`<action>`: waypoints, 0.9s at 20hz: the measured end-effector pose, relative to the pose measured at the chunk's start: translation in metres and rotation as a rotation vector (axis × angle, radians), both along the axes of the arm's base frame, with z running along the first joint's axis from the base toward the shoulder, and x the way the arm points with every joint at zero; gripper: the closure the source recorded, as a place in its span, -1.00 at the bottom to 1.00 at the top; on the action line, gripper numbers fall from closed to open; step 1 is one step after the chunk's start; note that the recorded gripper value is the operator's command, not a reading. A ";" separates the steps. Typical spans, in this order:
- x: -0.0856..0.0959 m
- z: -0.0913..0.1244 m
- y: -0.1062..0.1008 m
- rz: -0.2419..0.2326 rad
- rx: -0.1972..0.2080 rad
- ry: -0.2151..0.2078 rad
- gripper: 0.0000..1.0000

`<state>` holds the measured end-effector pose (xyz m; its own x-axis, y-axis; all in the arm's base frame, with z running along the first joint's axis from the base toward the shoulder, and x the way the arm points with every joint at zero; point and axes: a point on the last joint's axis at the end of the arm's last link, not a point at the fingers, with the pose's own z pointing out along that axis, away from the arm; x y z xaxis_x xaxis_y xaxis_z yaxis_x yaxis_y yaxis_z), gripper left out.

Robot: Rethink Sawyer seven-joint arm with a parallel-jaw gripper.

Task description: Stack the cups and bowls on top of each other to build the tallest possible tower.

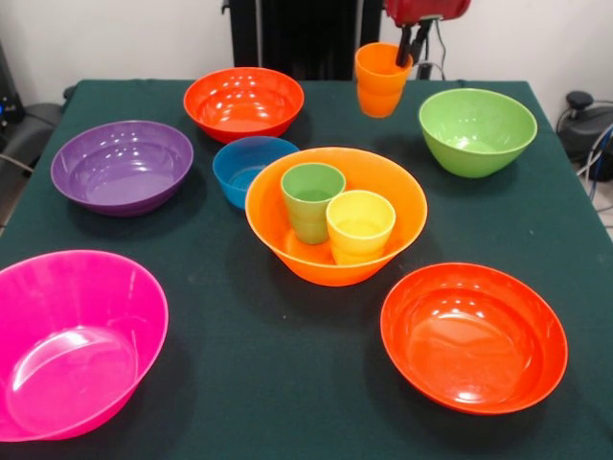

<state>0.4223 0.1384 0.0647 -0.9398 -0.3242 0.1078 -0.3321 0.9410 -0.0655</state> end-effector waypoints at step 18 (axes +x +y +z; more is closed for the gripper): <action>0.049 0.018 0.031 0.024 -0.006 0.077 1.00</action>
<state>0.4710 0.1689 0.0826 -0.9205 -0.3459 0.1818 -0.3592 0.9322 -0.0448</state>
